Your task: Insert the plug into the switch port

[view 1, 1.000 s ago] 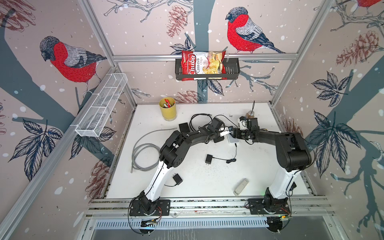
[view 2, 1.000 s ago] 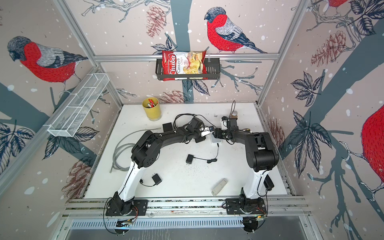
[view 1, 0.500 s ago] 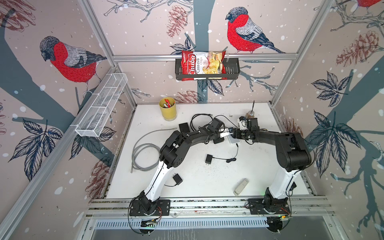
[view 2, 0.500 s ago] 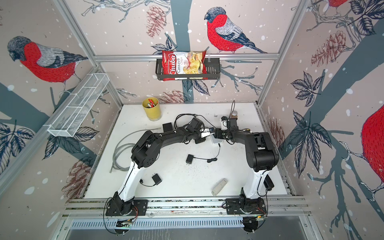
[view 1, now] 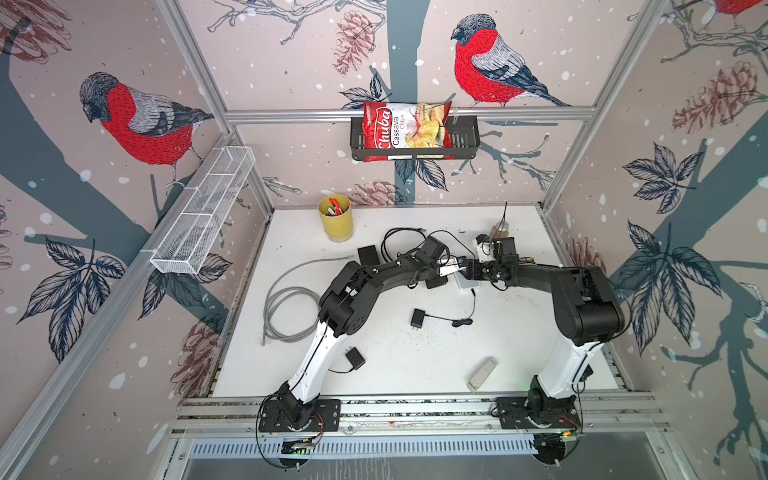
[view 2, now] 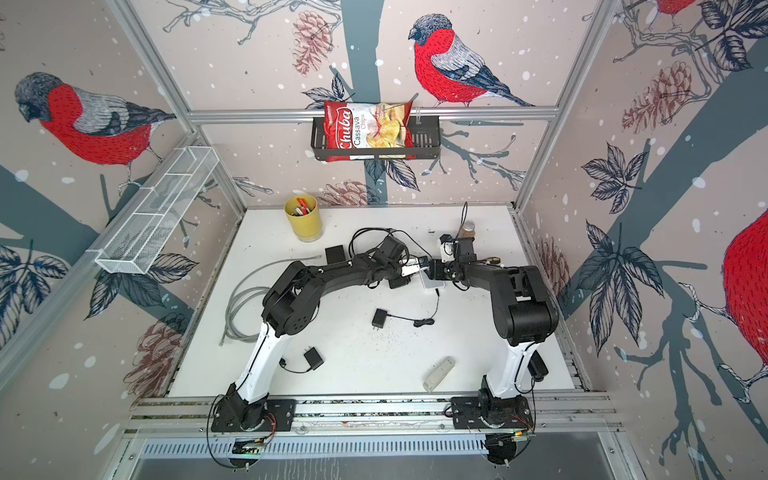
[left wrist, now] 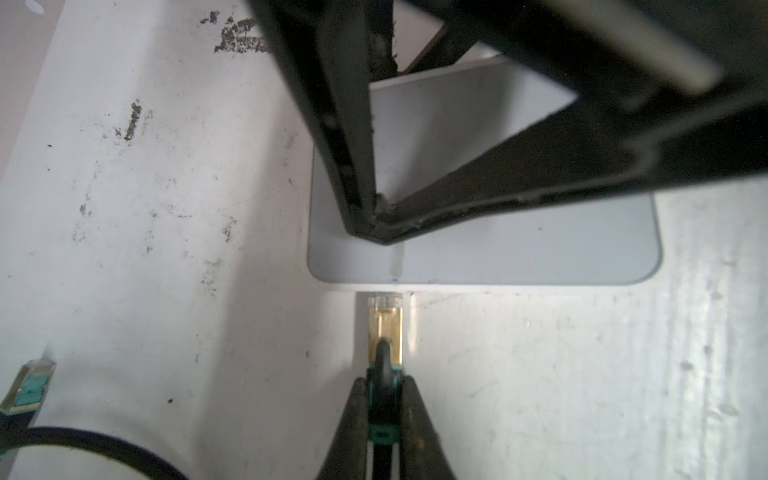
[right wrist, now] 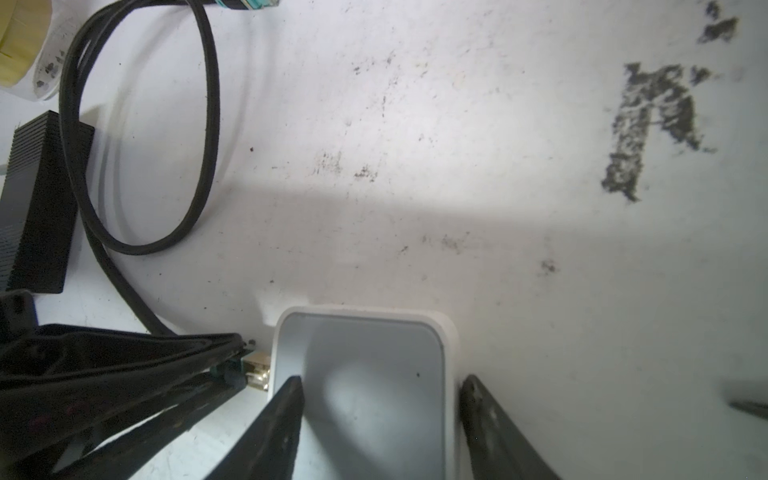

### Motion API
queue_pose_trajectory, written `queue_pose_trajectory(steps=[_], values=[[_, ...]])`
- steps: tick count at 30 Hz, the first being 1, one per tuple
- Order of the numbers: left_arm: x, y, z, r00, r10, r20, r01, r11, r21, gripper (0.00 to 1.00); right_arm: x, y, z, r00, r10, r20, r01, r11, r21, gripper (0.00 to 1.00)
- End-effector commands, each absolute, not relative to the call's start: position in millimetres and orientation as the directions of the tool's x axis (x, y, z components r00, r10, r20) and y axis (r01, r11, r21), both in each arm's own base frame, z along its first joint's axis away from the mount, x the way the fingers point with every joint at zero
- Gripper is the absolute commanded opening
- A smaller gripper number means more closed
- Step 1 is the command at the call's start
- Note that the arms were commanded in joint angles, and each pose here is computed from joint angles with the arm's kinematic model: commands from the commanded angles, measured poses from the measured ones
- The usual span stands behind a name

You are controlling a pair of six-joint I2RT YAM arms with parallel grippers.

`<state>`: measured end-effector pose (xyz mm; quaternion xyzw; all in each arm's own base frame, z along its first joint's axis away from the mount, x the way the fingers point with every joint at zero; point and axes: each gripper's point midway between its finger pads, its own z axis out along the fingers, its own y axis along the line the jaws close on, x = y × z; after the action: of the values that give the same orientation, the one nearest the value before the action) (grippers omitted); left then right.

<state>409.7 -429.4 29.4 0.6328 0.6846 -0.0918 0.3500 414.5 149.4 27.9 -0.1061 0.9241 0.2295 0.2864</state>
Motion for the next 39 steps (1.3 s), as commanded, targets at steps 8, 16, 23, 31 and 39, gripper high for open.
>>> queue_pose_trajectory(steps=[8, 16, 23, 31, 39], values=[[414, -435, 51, 0.101, 0.755, -0.648, 0.901, 0.208, 0.382, 0.00, 370, 159, 4, -0.902, -0.134, -0.410, -0.329, 0.828, 0.454, 0.60], [413, -442, 56, 0.144, 0.718, -0.681, 0.893, 0.203, 0.402, 0.00, 369, 161, 3, -0.898, -0.169, -0.406, -0.358, 0.817, 0.453, 0.60], [409, -447, 70, 0.191, 0.670, -0.717, 0.885, 0.198, 0.421, 0.00, 363, 167, 4, -0.890, -0.203, -0.408, -0.396, 0.787, 0.473, 0.60], [406, -456, 74, 0.210, 0.631, -0.747, 0.907, 0.159, 0.390, 0.00, 358, 171, 3, -0.889, -0.219, -0.401, -0.409, 0.773, 0.485, 0.59], [410, -458, 84, 0.180, 0.584, -0.791, 0.925, 0.173, 0.338, 0.00, 352, 180, 6, -0.878, -0.247, -0.409, -0.442, 0.746, 0.499, 0.59]])
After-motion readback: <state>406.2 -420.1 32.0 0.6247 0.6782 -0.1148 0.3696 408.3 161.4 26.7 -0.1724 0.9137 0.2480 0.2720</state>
